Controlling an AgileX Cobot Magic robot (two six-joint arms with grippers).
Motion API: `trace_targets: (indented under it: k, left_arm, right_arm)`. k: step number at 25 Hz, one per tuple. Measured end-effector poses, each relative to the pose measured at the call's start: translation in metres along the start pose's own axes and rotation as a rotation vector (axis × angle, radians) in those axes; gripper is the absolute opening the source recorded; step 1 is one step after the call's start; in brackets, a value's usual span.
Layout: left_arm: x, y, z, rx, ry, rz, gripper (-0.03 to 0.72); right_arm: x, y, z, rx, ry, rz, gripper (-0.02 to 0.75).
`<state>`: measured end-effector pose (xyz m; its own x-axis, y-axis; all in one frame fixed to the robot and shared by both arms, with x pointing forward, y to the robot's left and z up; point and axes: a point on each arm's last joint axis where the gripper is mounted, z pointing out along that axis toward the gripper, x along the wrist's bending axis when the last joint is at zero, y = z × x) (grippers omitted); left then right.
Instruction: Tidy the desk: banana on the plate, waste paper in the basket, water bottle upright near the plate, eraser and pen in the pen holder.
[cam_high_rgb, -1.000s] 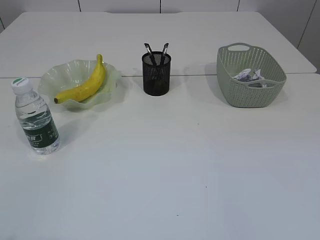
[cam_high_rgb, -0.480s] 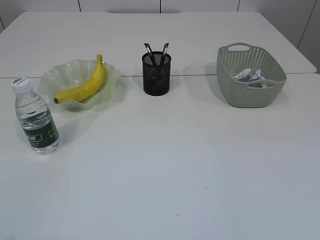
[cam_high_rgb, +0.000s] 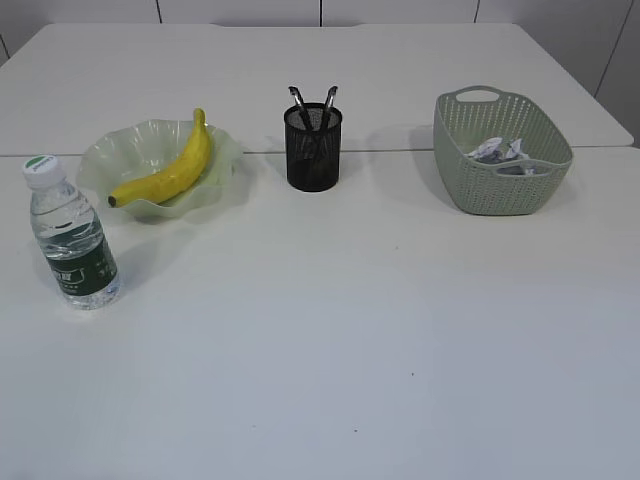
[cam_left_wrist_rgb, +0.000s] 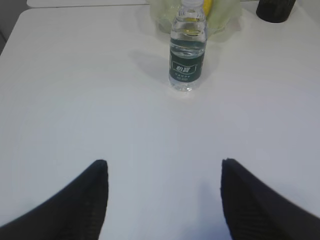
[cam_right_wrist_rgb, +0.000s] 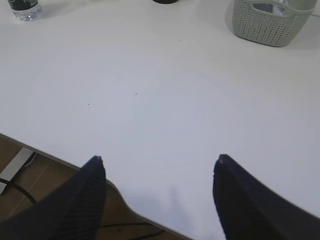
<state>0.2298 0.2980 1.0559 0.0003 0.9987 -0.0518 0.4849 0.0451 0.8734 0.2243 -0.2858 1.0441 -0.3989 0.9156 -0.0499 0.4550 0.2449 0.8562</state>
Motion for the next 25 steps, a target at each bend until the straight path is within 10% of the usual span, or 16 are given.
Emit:
trace_targets:
  k: [25]
  left_arm:
    - [-0.0040,-0.0001,0.0000,0.000,-0.044,0.036,0.470]
  right_arm:
    - [0.0017,0.0005,0.0000,-0.005,0.018,0.008,0.501]
